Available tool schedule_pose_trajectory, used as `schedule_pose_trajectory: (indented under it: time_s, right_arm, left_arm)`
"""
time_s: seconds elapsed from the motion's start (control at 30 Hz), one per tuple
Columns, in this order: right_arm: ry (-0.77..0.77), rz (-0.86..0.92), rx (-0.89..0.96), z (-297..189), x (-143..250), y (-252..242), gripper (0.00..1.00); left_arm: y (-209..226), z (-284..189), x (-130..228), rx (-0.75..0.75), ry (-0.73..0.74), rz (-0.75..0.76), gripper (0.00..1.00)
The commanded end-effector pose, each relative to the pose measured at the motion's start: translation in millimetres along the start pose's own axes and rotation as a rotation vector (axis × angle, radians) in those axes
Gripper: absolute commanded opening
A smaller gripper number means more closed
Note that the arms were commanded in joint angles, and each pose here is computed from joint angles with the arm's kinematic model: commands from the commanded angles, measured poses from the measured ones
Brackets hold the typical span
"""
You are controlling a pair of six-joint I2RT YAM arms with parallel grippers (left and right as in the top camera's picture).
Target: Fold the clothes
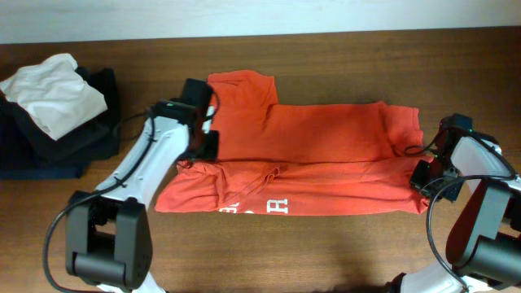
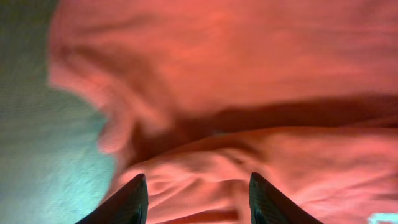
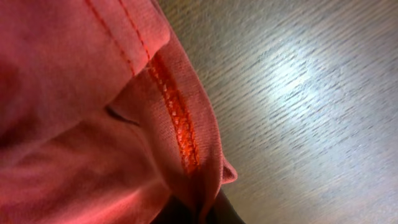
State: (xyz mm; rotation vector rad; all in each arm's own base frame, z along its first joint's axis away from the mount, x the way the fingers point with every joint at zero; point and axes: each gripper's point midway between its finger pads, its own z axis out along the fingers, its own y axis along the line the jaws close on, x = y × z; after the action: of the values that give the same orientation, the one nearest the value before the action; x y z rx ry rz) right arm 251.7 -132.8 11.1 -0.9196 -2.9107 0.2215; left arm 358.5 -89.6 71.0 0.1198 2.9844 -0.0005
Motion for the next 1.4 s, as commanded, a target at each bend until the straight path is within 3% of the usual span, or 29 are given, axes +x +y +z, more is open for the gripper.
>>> schedule_pose_trajectory:
  time_s: [0.0, 0.17, 0.33, 0.43, 0.47, 0.57, 0.6, 0.63, 0.77, 0.9, 1.03, 1.13, 1.17, 1.2, 1.27, 1.33, 1.37]
  right_arm:
    - [0.014, -0.004, -0.018, -2.8, 0.7, 1.3, 0.04]
    - [0.054, -0.010, -0.009, -3.1, 10.7, -1.0, 0.04]
    - [0.143, 0.047, 0.099, -4.2, 31.3, -33.3, 0.04]
    - [0.161, 0.127, 0.087, -2.7, 32.5, -46.6, 0.04]
    - [0.149, 0.134, 0.037, -6.5, 26.2, -38.5, 0.05]
    - [0.086, 0.147, -0.004, -36.3, -0.4, -35.4, 0.18]
    - [0.058, 0.153, -0.030, -53.0, -12.1, -33.2, 0.34]
    - [0.041, 0.156, -0.067, -65.4, -19.6, -28.5, 0.86]
    - [0.054, 0.148, -0.094, -83.8, -19.2, -26.5, 0.98]
    - [0.093, 0.140, -0.091, -84.4, -9.5, -27.1, 0.99]
    - [0.106, 0.140, -0.111, -84.9, -7.0, -23.5, 0.99]
    - [0.104, 0.140, -0.111, -84.9, -7.4, -23.4, 0.99]
    - [0.102, 0.140, -0.112, -84.9, -7.8, -23.4, 0.99]
    - [0.094, 0.141, -0.114, -84.7, -9.7, -23.0, 0.99]
    - [0.072, 0.143, -0.136, -84.8, -15.8, -19.2, 0.99]
    - [0.025, 0.147, -0.221, -86.7, -29.7, -4.7, 1.00]
    - [0.003, 0.147, -0.248, -87.8, -35.7, -0.1, 0.98]
  left_arm:
    - [36.1, 20.1, 29.0, -0.010, 0.076, -0.163, 0.52]
    - [56.4, 59.8, 70.4, 0.034, 0.149, -0.292, 0.52]
    - [54.4, 69.9, 166.7, -0.019, 0.439, -0.397, 0.48]
    - [57.9, 54.5, 173.1, -0.026, 0.443, -0.450, 0.46]
    - [59.2, 43.0, 166.0, -0.015, 0.388, -0.459, 0.47]
    - [61.4, 16.4, 113.3, 0.037, 0.127, -0.406, 0.60]
    - [62.0, -1.5, 81.2, 0.059, 0.018, -0.349, 0.66]
    - [61.5, -16.6, 54.2, 0.072, -0.063, -0.294, 0.75]
    - [46.6, -68.1, -43.8, 0.183, -0.329, -0.126, 0.83]
    - [28.4, -16.9, -120.5, 0.287, -0.324, 0.007, 0.87]
    - [10.2, 49.6, -183.2, 0.397, -0.363, 0.035, 0.86]
    - [-1.5, 83.1, -193.7, 0.403, -0.375, 0.058, 0.86]
    - [-10.8, 91.6, -192.8, 0.408, -0.370, 0.073, 0.82]
    - [-20.0, 104.0, -186.9, 0.407, -0.343, 0.084, 0.72]
    - [-28.7, 110.8, -176.5, 0.414, -0.298, 0.086, 0.14]
    - [-24.9, 110.0, -163.9, 0.411, -0.227, 0.065, 0.01]
    - [-20.5, 107.1, -162.6, 0.409, -0.211, 0.054, 0.01]
